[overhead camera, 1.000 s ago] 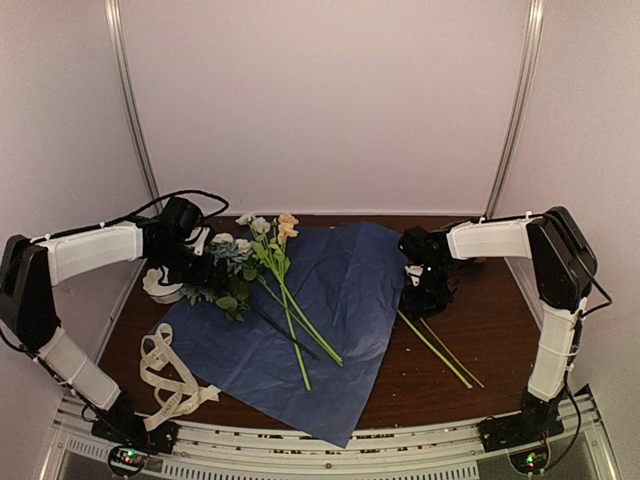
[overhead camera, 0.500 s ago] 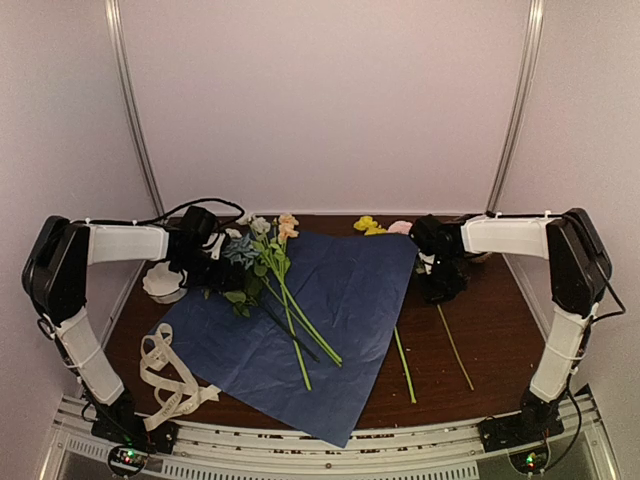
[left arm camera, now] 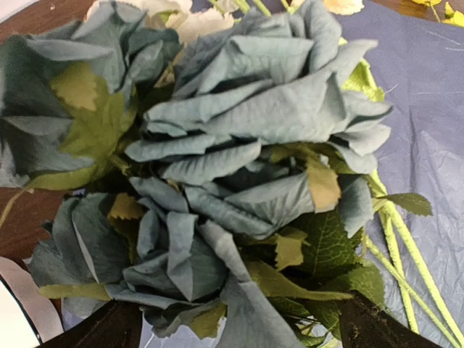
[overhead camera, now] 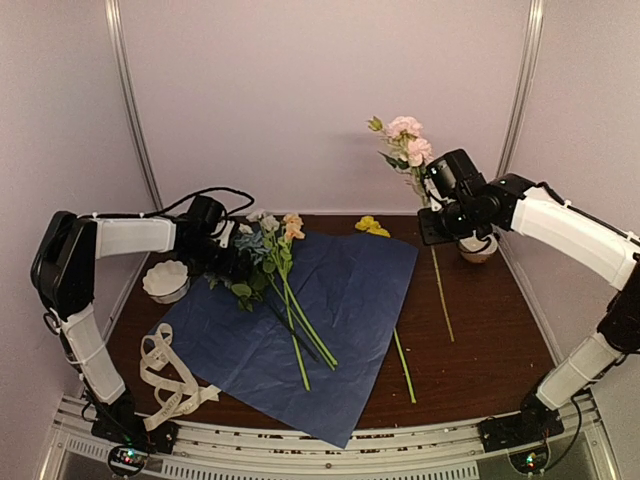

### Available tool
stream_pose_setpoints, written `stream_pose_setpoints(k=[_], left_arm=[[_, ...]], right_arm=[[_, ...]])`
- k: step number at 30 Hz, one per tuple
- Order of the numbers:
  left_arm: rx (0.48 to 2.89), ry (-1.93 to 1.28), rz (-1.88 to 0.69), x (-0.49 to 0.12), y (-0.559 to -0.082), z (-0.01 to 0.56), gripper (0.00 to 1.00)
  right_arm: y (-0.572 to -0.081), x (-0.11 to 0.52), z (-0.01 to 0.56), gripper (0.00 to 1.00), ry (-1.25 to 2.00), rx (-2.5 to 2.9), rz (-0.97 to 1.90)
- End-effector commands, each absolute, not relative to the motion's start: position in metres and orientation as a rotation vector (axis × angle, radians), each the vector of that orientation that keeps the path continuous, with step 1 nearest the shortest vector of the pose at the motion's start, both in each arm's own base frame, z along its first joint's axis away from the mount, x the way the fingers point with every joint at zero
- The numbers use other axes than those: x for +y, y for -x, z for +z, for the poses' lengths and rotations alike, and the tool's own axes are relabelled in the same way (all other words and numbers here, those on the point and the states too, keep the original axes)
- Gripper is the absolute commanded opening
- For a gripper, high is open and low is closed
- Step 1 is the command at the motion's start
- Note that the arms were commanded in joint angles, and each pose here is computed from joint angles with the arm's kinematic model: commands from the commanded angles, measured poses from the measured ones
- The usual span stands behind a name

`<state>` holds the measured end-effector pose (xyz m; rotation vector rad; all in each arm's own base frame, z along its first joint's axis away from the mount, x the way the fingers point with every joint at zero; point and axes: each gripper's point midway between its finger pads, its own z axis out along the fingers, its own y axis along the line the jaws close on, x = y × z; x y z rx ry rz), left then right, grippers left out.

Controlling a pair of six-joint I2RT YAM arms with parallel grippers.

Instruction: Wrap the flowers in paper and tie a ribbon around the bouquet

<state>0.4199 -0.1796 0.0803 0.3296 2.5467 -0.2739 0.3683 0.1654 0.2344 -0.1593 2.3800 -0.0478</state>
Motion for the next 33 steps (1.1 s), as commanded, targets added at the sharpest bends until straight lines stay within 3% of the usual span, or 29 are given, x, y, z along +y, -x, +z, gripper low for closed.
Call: stream_pose_setpoints(k=[1, 4, 10, 11, 14, 16, 18, 23, 29, 33], left_arm=[[2.438, -0.378, -0.288, -0.188, -0.434, 0.117, 0.98], [2.436, -0.391, -0.259, -0.185, -0.433, 0.128, 0.98], [2.419, -0.405, -0.226, -0.178, -0.426, 0.153, 0.98], [2.414, -0.403, -0.223, -0.176, -0.424, 0.157, 0.98], [2.413, -0.405, -0.199, -0.171, -0.419, 0.164, 0.98], [2.426, -0.409, -0.173, -0.166, -0.414, 0.164, 0.98], [2.435, -0.415, -0.157, -0.163, -0.41, 0.165, 0.98], [2.453, -0.424, -0.159, -0.158, -0.396, 0.166, 0.98], [2.473, -0.479, -0.195, -0.158, -0.376, 0.171, 0.98], [2.474, -0.556, -0.228, -0.164, -0.371, 0.181, 0.98]], right_arm=[[-0.353, 0.303, 0.269, 0.0, 0.452, 2.233, 0.655], [-0.345, 0.372, 0.259, 0.0, 0.516, 2.248, 0.952], [-0.36, 0.447, 0.188, 0.0, 0.523, 2.502, 0.999], [-0.361, 0.457, 0.181, 0.03, 0.532, 2.522, 1.004], [-0.376, 0.462, 0.172, 0.24, 0.507, 2.553, 0.909], [-0.387, 0.454, 0.176, 0.4, 0.489, 2.549, 0.831], [-0.394, 0.436, 0.181, 0.46, 0.47, 2.543, 0.746], [-0.398, 0.348, 0.169, 0.46, 0.363, 2.581, 0.424], [-0.345, 0.245, 0.116, 0.47, 0.296, 2.73, 0.12], [-0.302, 0.222, 0.075, 0.51, 0.317, 2.845, 0.105]])
